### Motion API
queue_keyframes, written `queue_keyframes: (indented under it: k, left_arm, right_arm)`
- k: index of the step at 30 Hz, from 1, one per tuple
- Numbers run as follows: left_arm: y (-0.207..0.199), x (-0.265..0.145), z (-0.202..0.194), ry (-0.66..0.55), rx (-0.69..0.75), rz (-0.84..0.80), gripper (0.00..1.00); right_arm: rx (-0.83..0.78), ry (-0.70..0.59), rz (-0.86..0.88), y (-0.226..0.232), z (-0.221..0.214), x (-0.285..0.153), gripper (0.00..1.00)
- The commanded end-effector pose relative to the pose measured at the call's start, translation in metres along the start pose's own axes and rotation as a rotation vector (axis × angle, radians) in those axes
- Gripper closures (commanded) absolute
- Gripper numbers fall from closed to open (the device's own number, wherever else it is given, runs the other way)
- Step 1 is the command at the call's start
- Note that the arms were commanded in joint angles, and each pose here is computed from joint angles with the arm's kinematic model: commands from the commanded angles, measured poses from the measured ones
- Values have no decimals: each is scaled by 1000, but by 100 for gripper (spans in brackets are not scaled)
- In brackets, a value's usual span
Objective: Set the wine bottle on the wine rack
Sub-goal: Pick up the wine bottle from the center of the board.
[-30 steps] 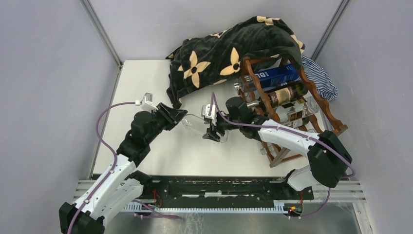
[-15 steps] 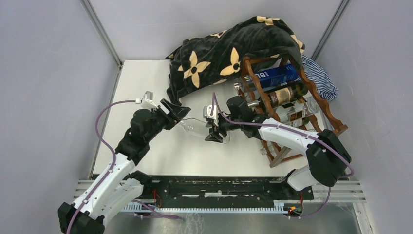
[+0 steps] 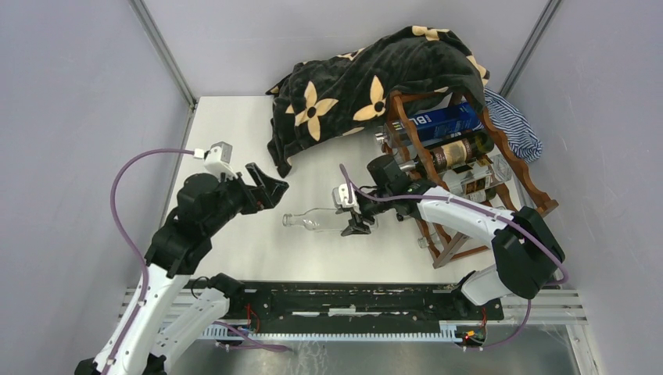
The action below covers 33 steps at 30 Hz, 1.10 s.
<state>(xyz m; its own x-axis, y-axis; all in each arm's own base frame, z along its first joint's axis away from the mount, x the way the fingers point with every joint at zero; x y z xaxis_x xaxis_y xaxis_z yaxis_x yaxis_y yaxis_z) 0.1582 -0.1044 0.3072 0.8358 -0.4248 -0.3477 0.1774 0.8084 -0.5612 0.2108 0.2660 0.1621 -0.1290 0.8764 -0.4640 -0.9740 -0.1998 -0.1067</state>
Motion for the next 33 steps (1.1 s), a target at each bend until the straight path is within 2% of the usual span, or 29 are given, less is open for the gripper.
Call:
queue_keyframes:
  k: [1, 6, 9, 13, 18, 25, 29, 31, 33]
  left_arm:
    - [-4, -10, -8, 81, 119, -81, 2]
    - [-15, 18, -48, 357, 30, -295, 1]
    - [-19, 32, -63, 444, -22, -402, 0]
    - [-22, 40, -78, 532, -88, -517, 0]
    - [-16, 46, -96, 611, -149, -552, 0]
    - [-18, 48, -111, 678, -177, -577, 3]
    - [-18, 54, -122, 716, -179, -550, 8]
    - [-19, 56, -125, 726, -184, -546, 16]
    - [-21, 58, -128, 738, -186, -548, 19]
  right_arm:
    - [-302, -47, 42, -6, 27, -10, 100]
    - [-447, -30, 66, 1, 23, -16, 100]
    - [-519, -26, 104, 6, 22, -18, 100]
    - [-543, 5, 64, 2, 19, -20, 100]
    - [-558, 44, -14, -6, 21, -25, 100]
    - [-557, 57, -34, -9, 20, -25, 100]
    - [-560, 61, -38, -8, 19, -26, 100]
    - [-562, 63, -41, -8, 19, -26, 100]
    - [-564, 68, -43, -9, 19, -26, 100]
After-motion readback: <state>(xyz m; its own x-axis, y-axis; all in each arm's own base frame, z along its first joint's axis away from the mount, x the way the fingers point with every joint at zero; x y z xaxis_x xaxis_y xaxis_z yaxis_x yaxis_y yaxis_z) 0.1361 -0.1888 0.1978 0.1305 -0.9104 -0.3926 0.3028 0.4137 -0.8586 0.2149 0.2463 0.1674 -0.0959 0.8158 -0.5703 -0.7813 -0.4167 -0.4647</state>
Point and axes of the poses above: each gripper's point midway between its finger pads, its own x axis out along the fingers, its own y axis along the line the jaws close on, z = x × y, the point moved 7 cm from there along -x, back along the fingers
